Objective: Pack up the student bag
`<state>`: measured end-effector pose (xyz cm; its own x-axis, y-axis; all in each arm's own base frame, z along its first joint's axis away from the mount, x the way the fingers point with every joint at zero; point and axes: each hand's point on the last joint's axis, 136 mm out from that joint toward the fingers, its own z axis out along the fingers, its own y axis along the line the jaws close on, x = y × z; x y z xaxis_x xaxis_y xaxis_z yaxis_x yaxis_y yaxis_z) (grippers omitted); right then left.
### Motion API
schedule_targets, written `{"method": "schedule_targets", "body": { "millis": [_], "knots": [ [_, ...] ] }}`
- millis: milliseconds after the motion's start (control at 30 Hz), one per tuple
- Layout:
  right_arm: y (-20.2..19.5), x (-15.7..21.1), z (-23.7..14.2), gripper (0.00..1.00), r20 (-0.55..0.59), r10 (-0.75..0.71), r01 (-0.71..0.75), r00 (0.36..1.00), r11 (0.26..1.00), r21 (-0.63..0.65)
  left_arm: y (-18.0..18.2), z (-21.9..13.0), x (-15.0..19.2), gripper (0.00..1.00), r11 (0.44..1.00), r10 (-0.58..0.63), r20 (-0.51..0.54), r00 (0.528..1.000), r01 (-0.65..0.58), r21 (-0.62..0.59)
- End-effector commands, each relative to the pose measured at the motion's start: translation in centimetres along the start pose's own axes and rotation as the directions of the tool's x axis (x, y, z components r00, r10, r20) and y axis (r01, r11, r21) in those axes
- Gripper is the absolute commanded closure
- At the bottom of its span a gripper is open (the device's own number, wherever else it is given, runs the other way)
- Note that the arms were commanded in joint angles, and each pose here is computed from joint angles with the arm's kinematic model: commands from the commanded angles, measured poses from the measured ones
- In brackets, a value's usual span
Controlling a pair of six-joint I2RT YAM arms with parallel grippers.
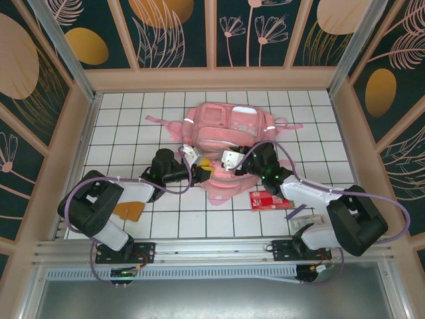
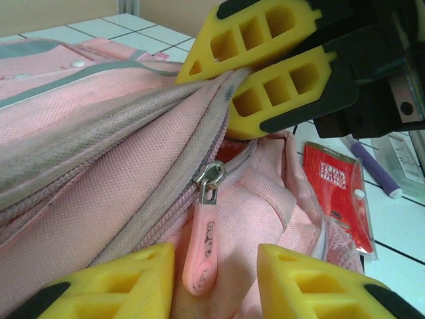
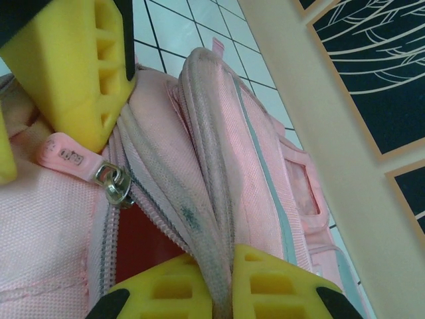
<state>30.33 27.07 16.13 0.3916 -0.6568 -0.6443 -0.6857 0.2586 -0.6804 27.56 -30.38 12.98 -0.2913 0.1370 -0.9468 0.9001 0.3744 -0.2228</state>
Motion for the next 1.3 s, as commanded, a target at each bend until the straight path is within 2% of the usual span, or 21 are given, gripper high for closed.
{"method": "schedule_targets", "body": {
  "millis": [0, 100, 300, 400, 500, 600, 667, 733, 833, 900, 1067, 1167, 1267],
  "knots": [
    [-0.9, -5.8, -0.9, 1.00, 0.208, -0.077, 0.069, 0.975, 0.997, 0.044, -0.2, 1.1, -3.0, 0.63, 0.998, 0.055, 0.068, 0.996, -0.056, 0.024],
    [-0.8, -6.0, -1.0, 1.00, 0.213, -0.076, 0.068, 0.974, 0.997, 0.042, 0.1, 1.2, -3.0, 0.71, 0.998, 0.062, 0.064, 0.996, -0.062, 0.003],
    [-0.2, -4.8, -0.7, 1.00, 0.162, -0.102, 0.097, 0.982, 0.995, 0.035, 0.5, 0.7, -3.2, 1.00, 0.997, 0.071, 0.070, 0.995, -0.068, -0.039],
    [-0.8, -2.7, -0.5, 1.00, 0.080, -0.104, 0.100, 0.991, 0.993, 0.056, 0.6, 0.1, -3.1, 1.00, 0.994, 0.096, 0.051, 0.994, -0.093, -0.062],
    [-2.1, -0.9, -0.9, 1.00, 0.022, -0.100, 0.098, 0.995, 0.991, 0.093, 3.4, -1.1, -2.4, 1.00, 0.975, 0.065, -0.005, 0.998, -0.065, -0.211],
    [-3.1, 0.2, -1.2, 1.00, -0.023, -0.119, 0.120, 0.993, 0.986, 0.119, 6.1, -3.2, -1.7, 1.00, 0.951, 0.004, -0.030, 1.000, -0.013, -0.310],
    [-3.4, 0.3, -1.4, 1.00, -0.027, -0.128, 0.130, 0.991, 0.984, 0.125, 8.6, -5.1, -0.7, 1.00, 0.900, -0.044, -0.058, 0.997, 0.015, -0.435],
    [-3.3, 0.0, -1.5, 1.00, -0.017, -0.141, 0.143, 0.990, 0.982, 0.121, 10.5, -6.6, 0.2, 1.00, 0.855, -0.111, -0.073, 0.991, 0.058, -0.516],
    [-3.2, -0.8, -1.9, 1.00, 0.023, -0.138, 0.134, 0.990, 0.984, 0.120, 12.0, -7.5, 0.2, 1.00, 0.822, -0.177, -0.037, 0.984, 0.127, -0.555],
    [-3.5, -1.6, -2.2, 1.00, 0.052, -0.127, 0.119, 0.990, 0.984, 0.131, 12.9, -7.2, 0.5, 1.00, 0.807, -0.224, -0.059, 0.973, 0.152, -0.571],
    [-4.2, -3.8, -3.5, 1.00, 0.135, -0.132, 0.114, 0.982, 0.984, 0.133, 16.1, -8.6, 1.2, 1.00, 0.679, -0.316, -0.049, 0.948, 0.190, -0.709],
    [-3.4, -5.0, -4.0, 1.00, 0.185, -0.142, 0.128, 0.972, 0.988, 0.085, 17.5, -8.7, 0.4, 1.00, 0.659, -0.324, -0.035, 0.945, 0.199, -0.725],
    [-2.0, -5.9, -4.0, 1.00, 0.220, -0.166, 0.163, 0.961, 0.986, 0.034, 18.5, -8.0, -0.5, 1.00, 0.664, -0.327, -0.038, 0.944, 0.201, -0.720]
  ]
}}
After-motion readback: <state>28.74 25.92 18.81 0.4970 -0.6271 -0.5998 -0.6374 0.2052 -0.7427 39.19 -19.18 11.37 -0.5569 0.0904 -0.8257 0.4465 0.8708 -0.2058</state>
